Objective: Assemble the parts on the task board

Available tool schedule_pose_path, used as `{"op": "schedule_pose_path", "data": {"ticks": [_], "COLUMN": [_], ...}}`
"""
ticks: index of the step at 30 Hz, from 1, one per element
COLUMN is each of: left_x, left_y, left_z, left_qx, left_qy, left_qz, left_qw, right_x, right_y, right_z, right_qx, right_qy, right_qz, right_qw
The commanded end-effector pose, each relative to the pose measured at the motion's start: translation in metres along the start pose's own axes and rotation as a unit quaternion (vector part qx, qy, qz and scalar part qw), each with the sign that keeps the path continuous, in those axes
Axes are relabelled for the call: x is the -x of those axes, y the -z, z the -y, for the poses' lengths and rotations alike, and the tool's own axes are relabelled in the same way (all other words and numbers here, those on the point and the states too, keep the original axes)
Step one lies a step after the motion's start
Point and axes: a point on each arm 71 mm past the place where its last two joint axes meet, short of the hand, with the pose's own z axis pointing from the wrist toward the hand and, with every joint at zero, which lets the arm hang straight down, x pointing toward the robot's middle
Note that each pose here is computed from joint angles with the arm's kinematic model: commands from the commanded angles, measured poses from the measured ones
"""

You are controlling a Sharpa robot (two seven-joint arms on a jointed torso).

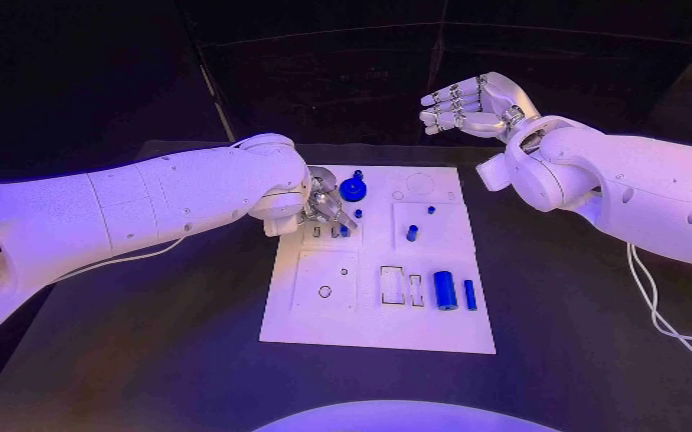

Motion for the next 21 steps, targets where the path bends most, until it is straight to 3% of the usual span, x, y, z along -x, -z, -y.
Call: {"op": "schedule_pose_path", "data": {"ticks": [1, 21], "left_x": [-0.0013, -0.0011], "left_y": [0.0, 0.0062], "left_z": [-0.0012, -0.0107], "left_qx": [0.004, -0.018], "left_qy": [-0.004, 0.04], "left_qz": [-0.005, 0.0], "left_qw": [1.0, 0.999], "right_x": [-0.0012, -0.0026], "right_y": [-0.0011, -0.0017], "right_z": [-0.0017, -0.002], "right_qx": [0.003, 0.004], "right_qy": [-0.004, -0.005], "right_qz": [-0.006, -0.01], "right_qw": [1.0, 1.0]}}
